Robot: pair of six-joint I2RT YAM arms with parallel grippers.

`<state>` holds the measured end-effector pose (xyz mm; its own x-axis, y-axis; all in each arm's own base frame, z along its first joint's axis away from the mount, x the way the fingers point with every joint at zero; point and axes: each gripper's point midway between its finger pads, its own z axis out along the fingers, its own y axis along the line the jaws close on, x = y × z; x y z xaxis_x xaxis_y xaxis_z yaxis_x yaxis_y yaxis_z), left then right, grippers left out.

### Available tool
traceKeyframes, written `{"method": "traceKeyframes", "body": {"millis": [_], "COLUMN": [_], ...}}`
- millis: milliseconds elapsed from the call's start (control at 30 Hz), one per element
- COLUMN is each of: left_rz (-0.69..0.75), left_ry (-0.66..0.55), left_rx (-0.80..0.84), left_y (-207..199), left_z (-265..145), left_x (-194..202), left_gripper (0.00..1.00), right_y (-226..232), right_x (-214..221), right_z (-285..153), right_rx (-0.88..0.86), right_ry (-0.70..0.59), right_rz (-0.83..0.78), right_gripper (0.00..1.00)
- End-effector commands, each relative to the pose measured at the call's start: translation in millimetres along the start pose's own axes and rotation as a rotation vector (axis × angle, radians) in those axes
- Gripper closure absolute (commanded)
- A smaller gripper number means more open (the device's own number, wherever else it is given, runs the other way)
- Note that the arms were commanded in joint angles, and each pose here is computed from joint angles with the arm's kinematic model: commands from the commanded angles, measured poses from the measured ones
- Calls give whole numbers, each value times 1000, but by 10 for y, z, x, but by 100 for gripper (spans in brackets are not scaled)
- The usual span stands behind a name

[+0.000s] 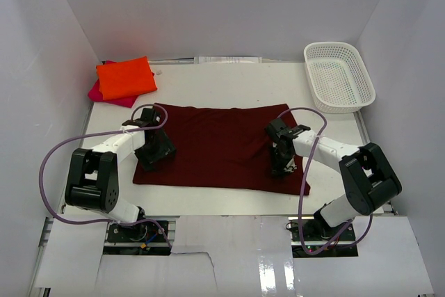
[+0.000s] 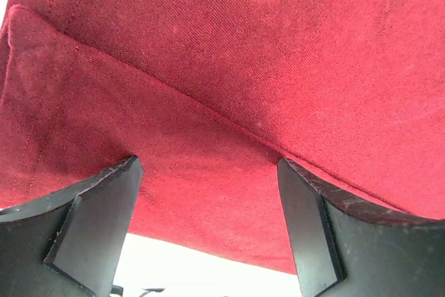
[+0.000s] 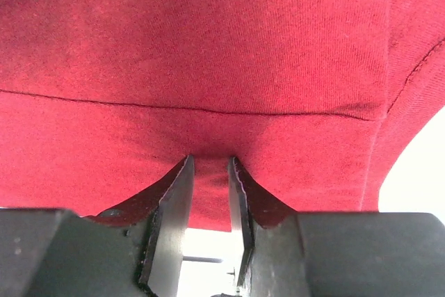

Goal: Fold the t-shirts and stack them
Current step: Fold the flattened tshirt in 1/3 of the way, then grap the side of the flattened tshirt furthest away from the robot with both arms

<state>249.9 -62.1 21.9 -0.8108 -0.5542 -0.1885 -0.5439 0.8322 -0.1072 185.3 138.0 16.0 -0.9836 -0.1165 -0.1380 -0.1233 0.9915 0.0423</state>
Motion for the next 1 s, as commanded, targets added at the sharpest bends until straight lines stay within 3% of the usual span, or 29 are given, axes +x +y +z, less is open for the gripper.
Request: {"method": "traceKeyframes", "body": {"millis": [0,133,467,700,967], "left_rz": [7,20,104,148,162], "left_ry": [26,-21,-193,-126,-76], "left_rx": [-23,2,156,287,329], "left_y": [86,-1,-645,-1123,-1312], "left_z": [-42,-194,-1156,-1184,-1022], "left_x": [84,-57,-807,-493,-130], "left_gripper": [10,10,9,9,9], "right_y": [-262,-170,212,586,804], "right_x": [287,29,-1026,-1411,-1581], "right_z": [-12,-235,-1292,-1044,-633], "right_rx": [111,87,-13,-99,-130], "right_ry": [89,12,-310,-277,-187], "right_rz": [-12,-18,-70,-122,-140], "right_gripper": [66,66,56,55,57]}}
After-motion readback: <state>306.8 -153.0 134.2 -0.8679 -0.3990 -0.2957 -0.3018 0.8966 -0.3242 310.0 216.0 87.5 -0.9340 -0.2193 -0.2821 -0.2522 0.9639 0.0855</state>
